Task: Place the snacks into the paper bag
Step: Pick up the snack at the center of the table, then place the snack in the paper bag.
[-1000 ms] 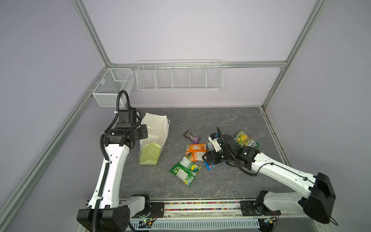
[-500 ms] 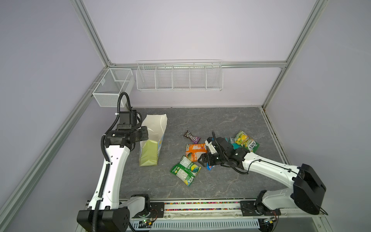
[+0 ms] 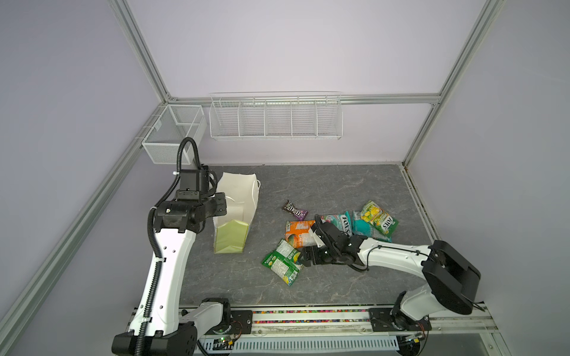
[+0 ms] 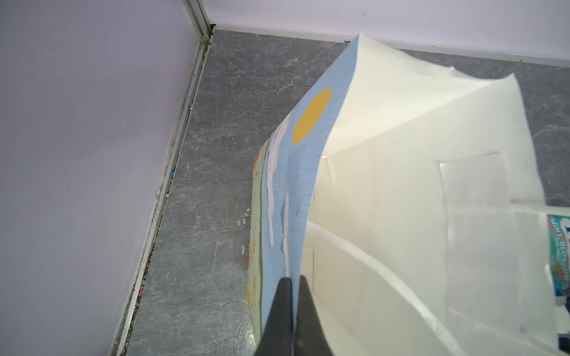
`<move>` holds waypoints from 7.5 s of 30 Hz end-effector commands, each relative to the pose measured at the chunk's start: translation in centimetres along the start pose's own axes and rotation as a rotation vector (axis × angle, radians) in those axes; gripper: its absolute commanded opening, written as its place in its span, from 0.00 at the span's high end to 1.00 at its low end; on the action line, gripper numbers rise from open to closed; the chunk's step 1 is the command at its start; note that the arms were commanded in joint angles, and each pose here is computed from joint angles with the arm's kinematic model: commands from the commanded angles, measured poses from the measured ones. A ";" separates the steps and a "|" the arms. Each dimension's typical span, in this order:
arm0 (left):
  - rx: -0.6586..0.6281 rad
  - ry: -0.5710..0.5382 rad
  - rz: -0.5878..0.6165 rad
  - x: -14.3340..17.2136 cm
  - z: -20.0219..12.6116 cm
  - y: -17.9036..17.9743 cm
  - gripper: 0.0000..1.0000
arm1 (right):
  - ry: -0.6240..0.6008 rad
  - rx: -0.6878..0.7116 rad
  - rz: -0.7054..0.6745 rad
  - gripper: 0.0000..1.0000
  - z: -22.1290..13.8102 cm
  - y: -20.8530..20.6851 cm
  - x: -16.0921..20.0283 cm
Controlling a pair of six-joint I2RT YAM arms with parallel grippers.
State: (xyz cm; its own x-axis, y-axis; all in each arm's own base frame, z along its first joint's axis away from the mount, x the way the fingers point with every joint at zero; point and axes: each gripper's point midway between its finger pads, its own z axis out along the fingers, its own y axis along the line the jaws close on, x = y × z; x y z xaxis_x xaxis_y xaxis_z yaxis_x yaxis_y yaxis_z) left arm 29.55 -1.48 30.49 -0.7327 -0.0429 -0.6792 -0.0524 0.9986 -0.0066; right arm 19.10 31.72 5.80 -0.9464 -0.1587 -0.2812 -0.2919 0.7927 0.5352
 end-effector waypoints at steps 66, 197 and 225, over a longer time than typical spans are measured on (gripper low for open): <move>0.113 -0.024 -0.097 0.5 0.2 -2.0 1.00 | -0.150 -0.140 -0.219 0.94 -2.5 8.4 -1.4; 0.213 -0.026 -0.135 1.8 0.1 -6.2 1.00 | -0.437 -0.527 -0.258 0.93 -19.6 24.0 -17.4; 0.223 -0.031 -0.139 1.7 0.3 -6.4 1.00 | -0.442 -0.532 -0.282 0.13 -22.1 23.7 -16.1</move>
State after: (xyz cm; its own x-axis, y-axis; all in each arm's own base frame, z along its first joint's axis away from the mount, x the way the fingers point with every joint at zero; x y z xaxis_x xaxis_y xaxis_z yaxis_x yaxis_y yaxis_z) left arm 28.75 -7.68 28.31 -0.7280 -0.1615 -0.6663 -0.0012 0.9722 -0.2343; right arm 25.58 41.49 38.36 -0.7440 0.0137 -0.6680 -0.6161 0.3728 0.6938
